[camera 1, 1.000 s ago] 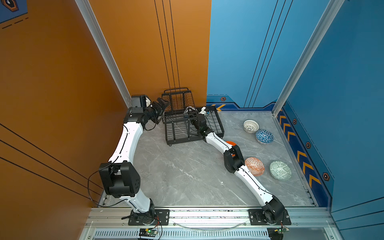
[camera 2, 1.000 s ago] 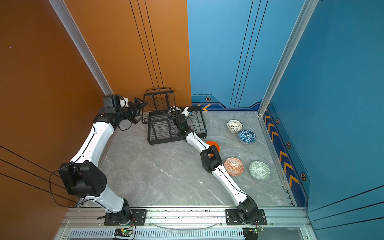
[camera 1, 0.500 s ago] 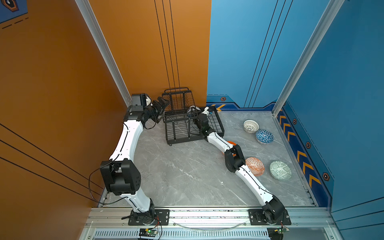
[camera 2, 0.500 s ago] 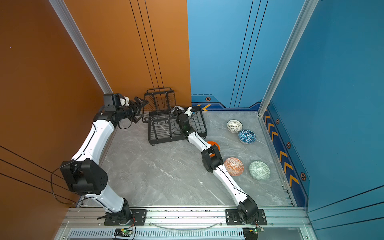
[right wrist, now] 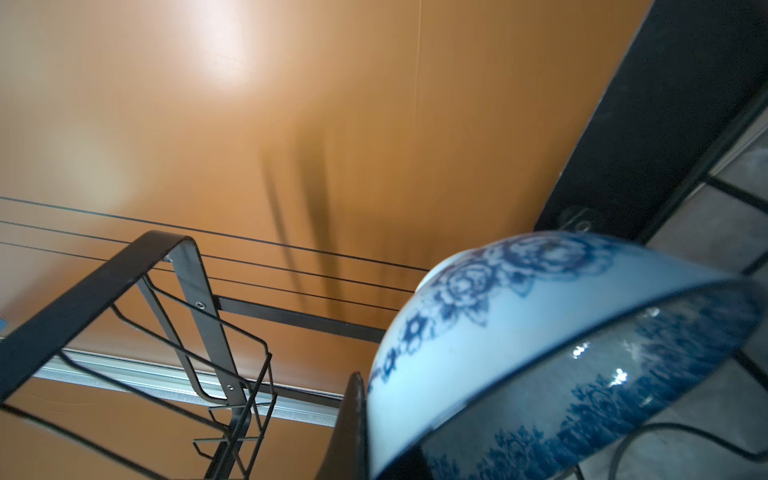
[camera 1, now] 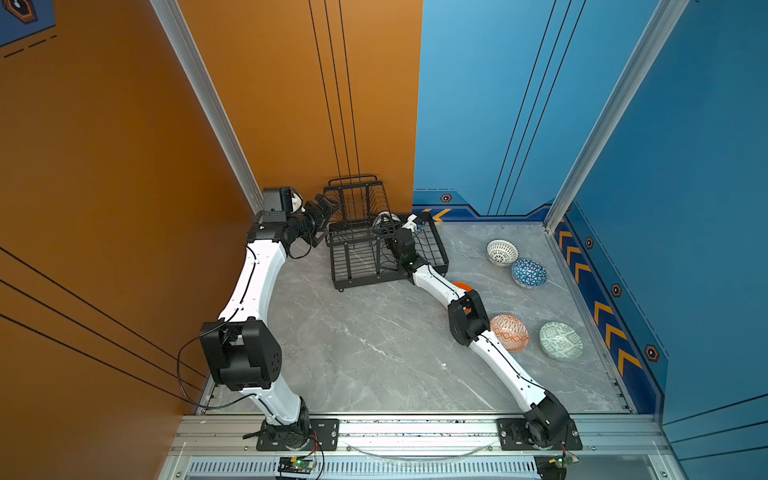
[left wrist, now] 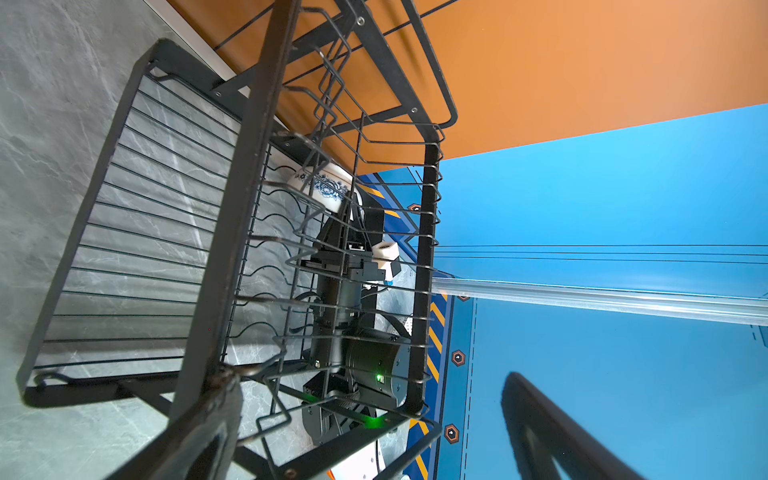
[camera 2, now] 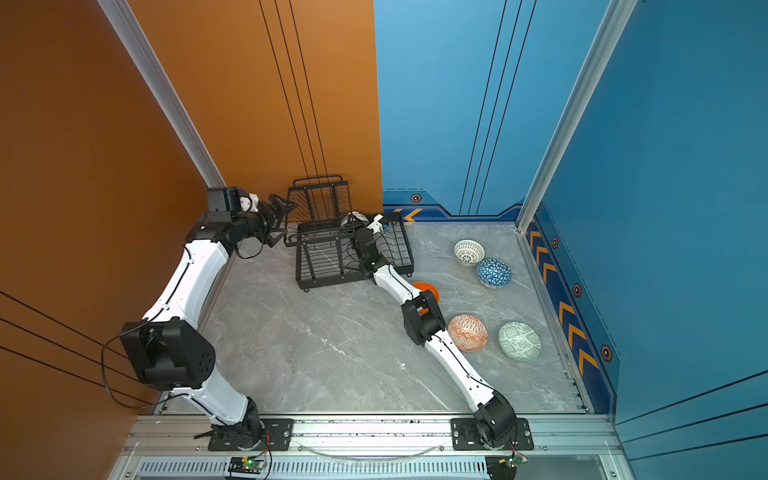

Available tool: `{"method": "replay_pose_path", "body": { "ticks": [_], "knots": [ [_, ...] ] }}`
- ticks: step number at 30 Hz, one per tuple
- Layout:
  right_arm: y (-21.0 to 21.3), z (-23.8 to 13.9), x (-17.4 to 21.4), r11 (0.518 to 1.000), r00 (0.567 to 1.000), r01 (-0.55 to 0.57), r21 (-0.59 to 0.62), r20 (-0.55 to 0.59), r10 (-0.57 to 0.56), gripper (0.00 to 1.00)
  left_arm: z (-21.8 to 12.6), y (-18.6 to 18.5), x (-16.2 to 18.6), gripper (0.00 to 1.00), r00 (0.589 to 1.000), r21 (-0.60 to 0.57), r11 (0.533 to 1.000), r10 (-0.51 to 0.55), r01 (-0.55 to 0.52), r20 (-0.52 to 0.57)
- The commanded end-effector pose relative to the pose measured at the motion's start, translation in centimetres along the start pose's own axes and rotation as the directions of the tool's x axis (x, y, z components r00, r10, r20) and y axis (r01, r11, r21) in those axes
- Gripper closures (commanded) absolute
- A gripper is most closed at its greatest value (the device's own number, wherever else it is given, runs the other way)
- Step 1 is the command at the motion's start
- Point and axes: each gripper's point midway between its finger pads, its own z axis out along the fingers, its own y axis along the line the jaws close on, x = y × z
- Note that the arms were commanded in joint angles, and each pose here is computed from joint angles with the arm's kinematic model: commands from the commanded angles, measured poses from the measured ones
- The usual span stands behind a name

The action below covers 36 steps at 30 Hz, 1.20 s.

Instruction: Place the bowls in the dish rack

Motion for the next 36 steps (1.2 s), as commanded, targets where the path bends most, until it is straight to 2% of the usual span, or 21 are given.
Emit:
{"method": "replay_pose_path", "body": {
  "ticks": [1, 12, 16, 27, 36],
  "knots": [
    [-3.2, -0.9, 4.1, 0.997, 0.996, 0.023, 0.079, -0.086, -0.016, 1.00, -0.5, -0.1, 0.0, 0.02, 1.000, 0.008, 1.000, 0.014, -0.014, -0.011],
    [-6.3, -1.6, 5.1, 0.987, 0.997, 0.038, 0.158, -0.071, -0.027, 1.00, -1.4, 0.6, -0.3, 0.02, 1.000, 0.005, 1.000, 0.006, -0.006, -0.001],
    [-6.0, -1.5, 4.9, 0.987, 0.997, 0.041, 0.154, -0.070, -0.031, 0.99, -1.4, 1.0, -0.4, 0.02, 1.000, -0.002, 1.000, -0.005, 0.005, 0.000],
    [-3.4, -0.5, 2.2, 0.991, 0.997, 0.059, 0.120, -0.060, -0.052, 0.86, 0.2, 0.1, 0.2, 0.02, 1.000, 0.008, 1.000, 0.008, -0.007, -0.028],
    [-1.2, -0.2, 1.3, 0.995, 0.997, 0.064, 0.083, -0.055, -0.059, 0.75, -0.1, -0.6, 0.4, 0.02, 0.999, 0.017, 1.000, 0.023, -0.023, -0.022]
  ]
}}
